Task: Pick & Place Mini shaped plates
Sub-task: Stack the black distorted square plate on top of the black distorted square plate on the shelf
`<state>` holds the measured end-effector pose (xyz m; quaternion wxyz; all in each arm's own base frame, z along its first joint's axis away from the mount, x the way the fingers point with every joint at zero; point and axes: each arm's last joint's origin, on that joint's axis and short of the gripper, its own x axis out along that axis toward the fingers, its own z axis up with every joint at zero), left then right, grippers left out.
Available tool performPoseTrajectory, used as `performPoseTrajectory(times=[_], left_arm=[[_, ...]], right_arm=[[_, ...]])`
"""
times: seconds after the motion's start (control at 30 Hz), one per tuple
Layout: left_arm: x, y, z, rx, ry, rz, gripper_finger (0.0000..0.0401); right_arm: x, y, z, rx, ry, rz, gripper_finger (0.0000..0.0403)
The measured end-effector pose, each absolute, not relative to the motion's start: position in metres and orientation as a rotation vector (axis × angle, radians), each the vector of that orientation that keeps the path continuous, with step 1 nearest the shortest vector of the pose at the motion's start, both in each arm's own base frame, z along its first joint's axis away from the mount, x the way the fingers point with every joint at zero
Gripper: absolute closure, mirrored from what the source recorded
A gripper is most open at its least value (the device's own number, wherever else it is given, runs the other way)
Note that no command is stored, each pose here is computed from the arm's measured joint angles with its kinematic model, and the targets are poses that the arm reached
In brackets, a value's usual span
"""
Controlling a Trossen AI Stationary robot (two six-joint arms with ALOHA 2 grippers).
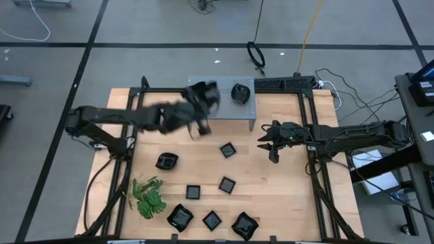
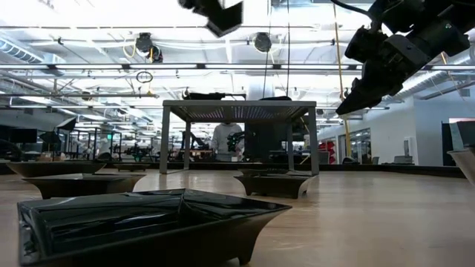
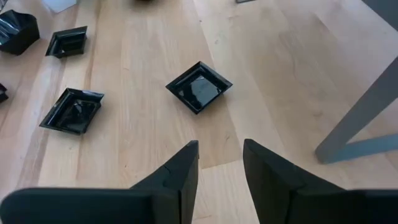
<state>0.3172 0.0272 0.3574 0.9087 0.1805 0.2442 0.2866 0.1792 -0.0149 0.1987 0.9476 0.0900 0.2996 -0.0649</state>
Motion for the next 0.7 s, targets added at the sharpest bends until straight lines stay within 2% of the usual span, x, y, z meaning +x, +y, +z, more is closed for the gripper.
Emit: performPoseTrajectory(times=[0.1,0.27,0.4,0.7], left_arm=[[0.298,0.063,0.359,0.262,0.572,0.649,0.0396],[0.281,0.11,0.346,0.04,0.667,0.598,0.0386],[0.285,0.133,0.333,0.055,0.716,0.581,0.0396],[0.292,0.159,0.31,0.052,0.791,0.563,0.038]], right_arm=[[0.179,-0.015,0.199,0.164,0.611,-0.123,0.0287],[0.179,-0.015,0.199,0.157,0.611,-0.123,0.0287],[0.179,-0.015,0.199,0.181,0.61,-0.133,0.0287],[0.179,-0.015,0.199,0.19,0.61,-0.132,0.0287]])
